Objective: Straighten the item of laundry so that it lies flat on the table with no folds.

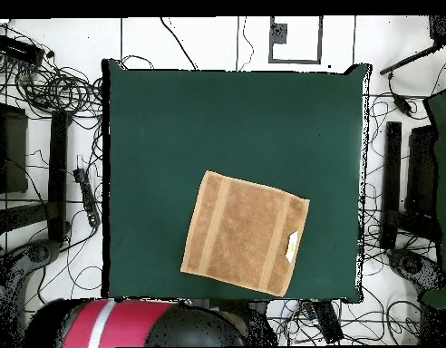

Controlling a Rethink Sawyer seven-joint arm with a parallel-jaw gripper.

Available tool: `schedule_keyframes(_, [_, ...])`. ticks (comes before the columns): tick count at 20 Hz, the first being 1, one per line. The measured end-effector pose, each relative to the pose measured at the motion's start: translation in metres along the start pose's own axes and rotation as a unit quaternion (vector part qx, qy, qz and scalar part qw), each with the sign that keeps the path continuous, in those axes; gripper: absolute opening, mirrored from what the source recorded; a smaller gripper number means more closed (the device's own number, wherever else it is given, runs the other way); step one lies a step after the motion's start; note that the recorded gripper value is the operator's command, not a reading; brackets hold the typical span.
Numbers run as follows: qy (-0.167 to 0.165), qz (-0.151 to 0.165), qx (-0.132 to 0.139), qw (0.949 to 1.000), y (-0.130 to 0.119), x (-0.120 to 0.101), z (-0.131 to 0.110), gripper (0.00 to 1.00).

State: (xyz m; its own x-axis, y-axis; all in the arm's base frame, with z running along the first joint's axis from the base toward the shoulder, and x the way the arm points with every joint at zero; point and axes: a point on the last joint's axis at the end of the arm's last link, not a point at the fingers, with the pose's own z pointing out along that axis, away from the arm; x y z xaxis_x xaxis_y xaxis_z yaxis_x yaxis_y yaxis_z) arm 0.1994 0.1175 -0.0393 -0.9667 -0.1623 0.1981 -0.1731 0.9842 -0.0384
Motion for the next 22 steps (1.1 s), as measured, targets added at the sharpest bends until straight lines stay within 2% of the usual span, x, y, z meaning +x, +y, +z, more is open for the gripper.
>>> schedule_keyframes(7, [0.003,0.018,0.010,0.9998,0.006,-0.006,0.040,1.00])
schedule_keyframes(13, [0.009,0.033,0.010,0.9993,0.006,-0.012,0.062,1.00])
schedule_keyframes(22, [0.015,0.070,0.015,0.9973,-0.001,-0.018,0.075,1.00])
